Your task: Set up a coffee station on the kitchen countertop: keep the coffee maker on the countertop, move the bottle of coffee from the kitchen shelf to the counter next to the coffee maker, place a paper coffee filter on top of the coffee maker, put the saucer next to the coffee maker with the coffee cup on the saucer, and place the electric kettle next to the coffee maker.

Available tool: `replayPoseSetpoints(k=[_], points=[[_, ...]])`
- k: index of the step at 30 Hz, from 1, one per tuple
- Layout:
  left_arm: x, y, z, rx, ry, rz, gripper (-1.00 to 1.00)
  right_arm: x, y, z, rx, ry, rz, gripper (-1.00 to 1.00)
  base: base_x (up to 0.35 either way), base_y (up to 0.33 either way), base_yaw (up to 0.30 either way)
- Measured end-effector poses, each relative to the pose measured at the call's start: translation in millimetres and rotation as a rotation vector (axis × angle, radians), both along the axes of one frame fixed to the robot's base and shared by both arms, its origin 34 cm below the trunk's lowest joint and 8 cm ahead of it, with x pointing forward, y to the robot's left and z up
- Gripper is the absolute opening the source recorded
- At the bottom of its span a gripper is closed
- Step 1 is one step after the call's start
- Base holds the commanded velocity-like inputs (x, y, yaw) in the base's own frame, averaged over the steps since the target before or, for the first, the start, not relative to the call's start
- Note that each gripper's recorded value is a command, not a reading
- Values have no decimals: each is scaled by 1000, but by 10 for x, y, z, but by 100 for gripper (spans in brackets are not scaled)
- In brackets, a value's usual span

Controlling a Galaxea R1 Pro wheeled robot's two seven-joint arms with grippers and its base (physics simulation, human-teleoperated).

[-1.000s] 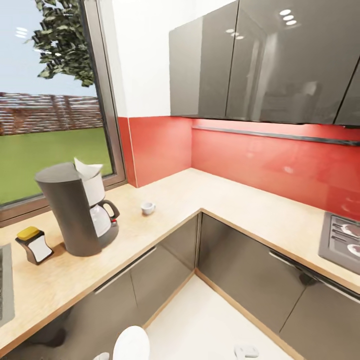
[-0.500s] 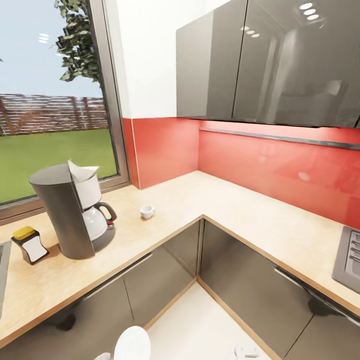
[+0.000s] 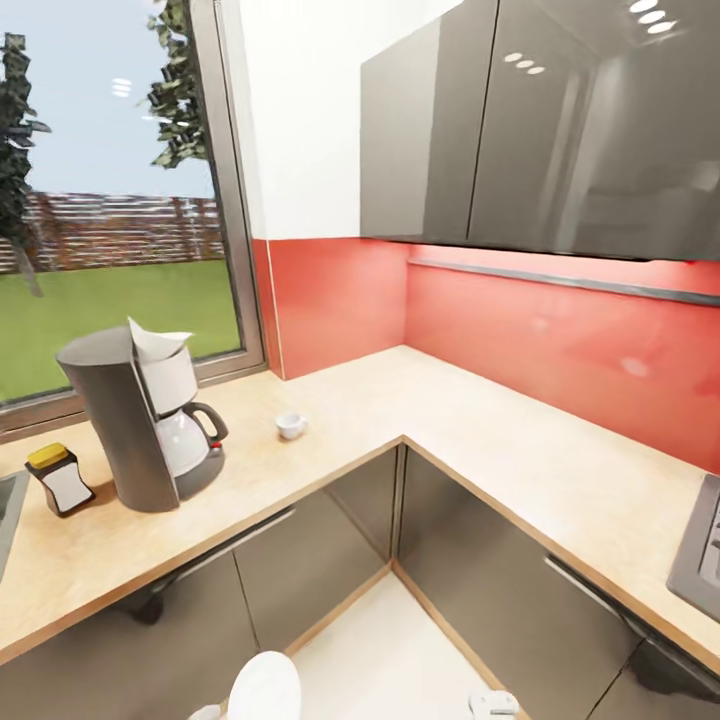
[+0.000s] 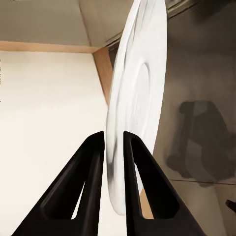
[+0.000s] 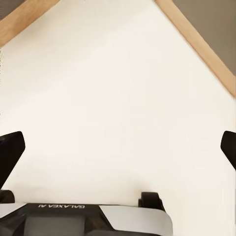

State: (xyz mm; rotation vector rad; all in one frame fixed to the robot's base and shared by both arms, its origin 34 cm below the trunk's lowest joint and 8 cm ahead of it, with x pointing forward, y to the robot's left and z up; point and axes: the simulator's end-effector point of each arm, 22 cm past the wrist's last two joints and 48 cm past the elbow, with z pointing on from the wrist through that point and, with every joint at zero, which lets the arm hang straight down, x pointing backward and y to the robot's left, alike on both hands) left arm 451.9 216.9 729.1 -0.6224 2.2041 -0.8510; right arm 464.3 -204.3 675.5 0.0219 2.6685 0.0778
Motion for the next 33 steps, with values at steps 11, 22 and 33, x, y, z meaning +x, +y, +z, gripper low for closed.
replayPoseSetpoints(k=[11, 22, 33], points=[[25, 1, 31, 0, -9, 1, -100, 28, -2, 31, 0, -9, 0, 100, 0, -16, 239], [34, 6, 41, -1, -12, 4, -100, 33, 10, 39, 1, -10, 1, 100, 0, 0, 274], [53, 7, 66, -1, -19, 4, -100, 53, 10, 64, 1, -17, 1, 100, 0, 0, 273]])
